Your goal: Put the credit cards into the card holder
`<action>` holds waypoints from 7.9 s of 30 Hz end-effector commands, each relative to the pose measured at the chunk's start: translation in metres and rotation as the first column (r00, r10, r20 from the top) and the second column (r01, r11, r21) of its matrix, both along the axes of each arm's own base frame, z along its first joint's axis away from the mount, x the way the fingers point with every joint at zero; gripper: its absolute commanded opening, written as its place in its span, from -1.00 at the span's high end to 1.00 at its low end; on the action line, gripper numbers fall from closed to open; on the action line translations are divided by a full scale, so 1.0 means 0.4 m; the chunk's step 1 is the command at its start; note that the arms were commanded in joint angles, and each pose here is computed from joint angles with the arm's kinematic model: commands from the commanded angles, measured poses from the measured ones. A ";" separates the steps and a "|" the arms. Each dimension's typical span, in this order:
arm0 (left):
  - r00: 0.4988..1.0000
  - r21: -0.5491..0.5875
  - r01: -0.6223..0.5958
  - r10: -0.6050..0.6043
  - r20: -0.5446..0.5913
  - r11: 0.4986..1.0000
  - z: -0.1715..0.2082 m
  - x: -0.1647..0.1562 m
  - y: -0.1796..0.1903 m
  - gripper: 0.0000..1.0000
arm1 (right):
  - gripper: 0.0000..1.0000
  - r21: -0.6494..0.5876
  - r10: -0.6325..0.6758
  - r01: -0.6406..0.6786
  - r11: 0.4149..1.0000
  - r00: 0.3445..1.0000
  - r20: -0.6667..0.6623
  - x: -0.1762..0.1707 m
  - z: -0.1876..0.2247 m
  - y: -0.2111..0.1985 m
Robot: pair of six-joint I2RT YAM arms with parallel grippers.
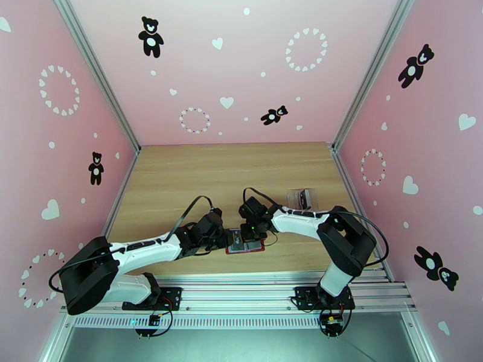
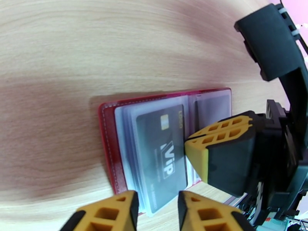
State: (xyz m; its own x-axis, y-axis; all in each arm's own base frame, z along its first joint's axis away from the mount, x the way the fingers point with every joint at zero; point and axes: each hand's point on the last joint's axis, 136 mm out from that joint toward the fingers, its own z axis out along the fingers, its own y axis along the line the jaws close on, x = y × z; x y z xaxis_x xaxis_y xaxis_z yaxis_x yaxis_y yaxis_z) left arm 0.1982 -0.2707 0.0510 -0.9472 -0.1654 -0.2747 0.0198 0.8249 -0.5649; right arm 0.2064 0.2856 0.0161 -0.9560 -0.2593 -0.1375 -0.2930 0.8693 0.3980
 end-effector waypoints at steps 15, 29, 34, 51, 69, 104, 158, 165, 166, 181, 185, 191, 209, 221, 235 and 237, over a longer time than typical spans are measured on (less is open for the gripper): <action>0.999 -0.046 0.046 -0.046 -0.009 0.998 -0.008 0.010 -0.059 0.33 | 1.00 -0.057 0.004 -0.005 0.998 1.000 -0.023 -0.018 -0.042 -0.025; 0.999 -0.046 0.053 -0.053 -0.008 0.998 -0.007 0.007 -0.064 0.34 | 1.00 -0.056 0.004 -0.005 0.998 1.000 -0.025 -0.021 -0.044 -0.027; 0.999 -0.026 0.035 -0.035 -0.001 0.999 -0.007 0.009 -0.050 0.35 | 1.00 -0.058 0.003 -0.005 0.998 1.000 -0.024 -0.021 -0.043 -0.028; 0.999 -0.005 0.043 -0.044 -0.015 0.999 -0.022 0.008 -0.054 0.37 | 1.00 -0.062 0.007 -0.009 0.998 1.000 -0.025 -0.023 -0.044 -0.031; 1.000 0.044 0.030 -0.030 -0.005 0.999 -0.031 0.009 -0.031 0.37 | 1.00 -0.065 0.013 -0.015 0.998 1.000 -0.026 -0.022 -0.040 -0.030; 0.997 -0.091 0.074 -0.072 0.026 0.993 0.011 0.007 -0.092 0.38 | 1.00 -0.058 0.012 -0.014 0.998 1.000 -0.024 -0.022 -0.040 -0.026; 0.990 -0.118 0.131 -0.124 0.063 0.984 0.049 0.036 -0.185 0.31 | 0.47 0.054 -0.075 0.070 0.996 0.993 0.091 -0.003 0.112 -0.130; 0.983 -0.135 0.173 -0.162 0.086 0.976 0.085 0.042 -0.223 0.19 | 0.26 0.065 -0.109 0.104 0.992 0.990 0.093 0.005 0.121 -0.167; 0.983 -0.132 0.176 -0.166 0.085 0.975 0.083 0.041 -0.223 0.17 | 0.24 0.066 -0.112 0.107 0.992 0.990 0.090 0.004 0.120 -0.171; 0.979 -0.121 0.194 -0.185 0.082 0.974 0.077 0.051 -0.255 0.11 | 0.11 0.086 -0.172 0.164 0.983 0.980 0.098 0.011 0.134 -0.220; 0.981 -0.109 0.173 -0.162 0.104 0.979 0.098 0.047 -0.225 0.11 | 0.18 0.176 -0.160 0.148 0.973 0.985 0.058 0.004 0.142 -0.180; 0.990 -0.057 0.078 -0.070 0.126 0.995 0.099 0.042 -0.135 0.09 | 0.20 0.240 -0.131 0.123 0.963 0.991 0.016 -0.002 0.134 -0.123; 0.984 0.051 -0.056 0.046 0.173 0.997 0.113 0.010 0.049 -0.05 | -0.07 -0.298 -0.197 0.315 0.901 0.909 0.366 0.193 0.281 -0.446; 0.986 0.055 -0.039 0.029 0.162 0.998 0.101 0.011 0.037 -0.21 | -0.15 -0.475 -0.341 0.458 0.751 0.886 0.315 0.306 0.241 -0.691; 0.990 0.062 -0.022 0.013 0.139 0.998 0.080 0.012 0.019 -0.20 | -0.09 -0.494 -0.362 0.435 0.753 0.901 0.240 0.365 0.176 -0.706; 0.990 0.062 -0.022 0.013 0.139 0.998 0.080 0.012 0.018 -0.20 | -0.08 -0.500 -0.361 0.428 0.753 0.904 0.229 0.371 0.167 -0.706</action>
State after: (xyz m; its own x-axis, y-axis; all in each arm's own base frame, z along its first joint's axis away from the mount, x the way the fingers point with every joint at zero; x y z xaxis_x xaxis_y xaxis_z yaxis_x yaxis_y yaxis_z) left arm 0.2006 -0.2591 0.0811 -0.8959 -0.1648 -0.4126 0.0692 0.8656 -0.4959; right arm 0.3506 0.0029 0.0855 -0.9703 0.0796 -0.2285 0.1201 0.9782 -0.1695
